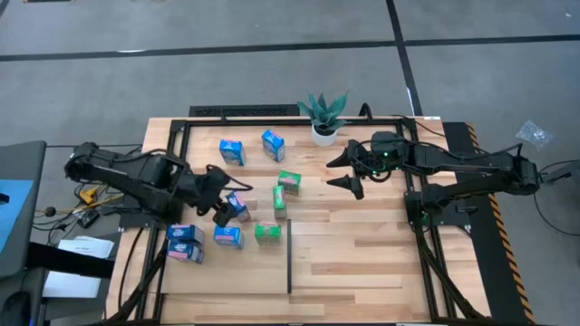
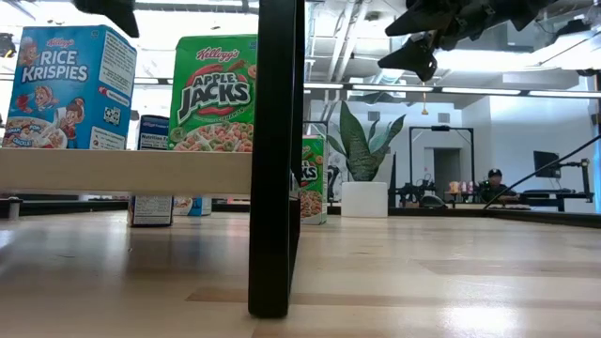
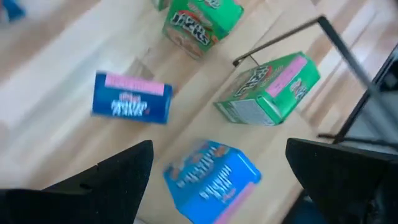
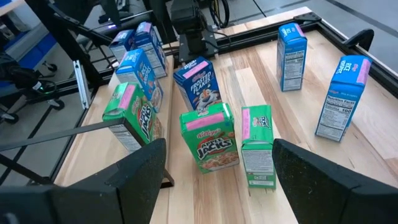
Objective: Stack cereal on shelf
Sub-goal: Put the blue cereal box on the shelf aligned with the other blue cereal boxes
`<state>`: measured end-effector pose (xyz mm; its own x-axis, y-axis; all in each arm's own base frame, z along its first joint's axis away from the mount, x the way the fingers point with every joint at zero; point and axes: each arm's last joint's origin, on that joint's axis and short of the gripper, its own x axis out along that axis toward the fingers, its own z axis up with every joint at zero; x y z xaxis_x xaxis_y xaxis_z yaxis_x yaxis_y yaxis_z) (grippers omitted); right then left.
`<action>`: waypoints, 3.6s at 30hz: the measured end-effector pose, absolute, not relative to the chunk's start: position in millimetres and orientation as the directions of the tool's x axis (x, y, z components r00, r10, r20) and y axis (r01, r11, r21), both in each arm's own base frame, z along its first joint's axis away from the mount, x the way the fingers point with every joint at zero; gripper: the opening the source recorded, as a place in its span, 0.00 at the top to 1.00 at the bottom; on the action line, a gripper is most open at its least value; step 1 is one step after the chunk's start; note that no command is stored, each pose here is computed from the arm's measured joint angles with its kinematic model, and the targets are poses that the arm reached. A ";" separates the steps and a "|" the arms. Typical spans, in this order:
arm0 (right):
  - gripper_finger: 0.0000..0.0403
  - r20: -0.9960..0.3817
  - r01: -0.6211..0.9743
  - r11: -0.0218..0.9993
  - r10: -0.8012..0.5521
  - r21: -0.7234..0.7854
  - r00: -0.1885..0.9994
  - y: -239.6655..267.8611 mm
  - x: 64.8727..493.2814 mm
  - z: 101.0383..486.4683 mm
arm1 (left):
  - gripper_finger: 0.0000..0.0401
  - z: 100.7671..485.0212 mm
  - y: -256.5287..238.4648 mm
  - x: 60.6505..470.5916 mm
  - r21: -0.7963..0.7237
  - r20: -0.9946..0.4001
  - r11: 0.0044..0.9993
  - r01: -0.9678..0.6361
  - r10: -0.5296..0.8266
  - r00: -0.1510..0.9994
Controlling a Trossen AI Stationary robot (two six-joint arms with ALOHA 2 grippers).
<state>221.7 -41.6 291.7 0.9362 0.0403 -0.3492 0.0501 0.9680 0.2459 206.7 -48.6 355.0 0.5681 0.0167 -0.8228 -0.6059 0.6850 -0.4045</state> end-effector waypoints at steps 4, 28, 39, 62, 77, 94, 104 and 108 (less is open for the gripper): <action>0.21 -0.363 0.054 0.967 0.041 0.250 0.931 -41.5 221.2 290.3 | 0.11 346.5 -39.4 219.2 -0.312 -0.847 0.760 -0.570 0.050 0.530; 0.21 -0.370 0.065 0.964 0.036 0.258 0.928 -41.6 220.9 289.6 | 0.10 266.7 -17.9 271.1 0.072 -0.993 0.821 -0.566 0.113 0.038; 0.21 -0.369 0.079 0.958 0.029 0.276 0.929 -42.6 220.8 289.8 | 0.10 267.1 -16.6 273.7 0.061 -0.991 0.844 -0.532 0.113 0.066; 0.21 -0.369 0.096 0.948 0.024 0.304 0.929 -43.7 220.6 289.8 | 0.09 267.9 4.5 278.1 0.077 -0.985 0.892 -0.446 0.136 0.102; 0.21 -0.371 0.135 0.946 -0.017 0.294 0.928 -48.0 219.9 289.6 | 0.08 267.6 7.5 277.7 -0.020 -0.995 0.900 -0.435 0.025 0.099; 0.21 -0.368 0.148 0.943 -0.030 0.298 0.929 -50.8 219.4 290.0 | 0.09 296.2 21.5 278.7 -0.016 -0.991 0.862 -0.507 0.055 0.125; 0.21 -0.257 0.153 0.944 -0.077 0.291 0.963 -55.1 222.4 300.7 | 0.09 296.3 28.2 277.8 0.039 -0.986 0.833 -0.551 0.122 0.114; 0.21 -0.196 0.173 0.964 -0.133 0.204 0.972 -57.4 223.5 306.8 | 0.09 296.2 30.6 277.5 0.030 -0.987 0.822 -0.568 0.115 0.113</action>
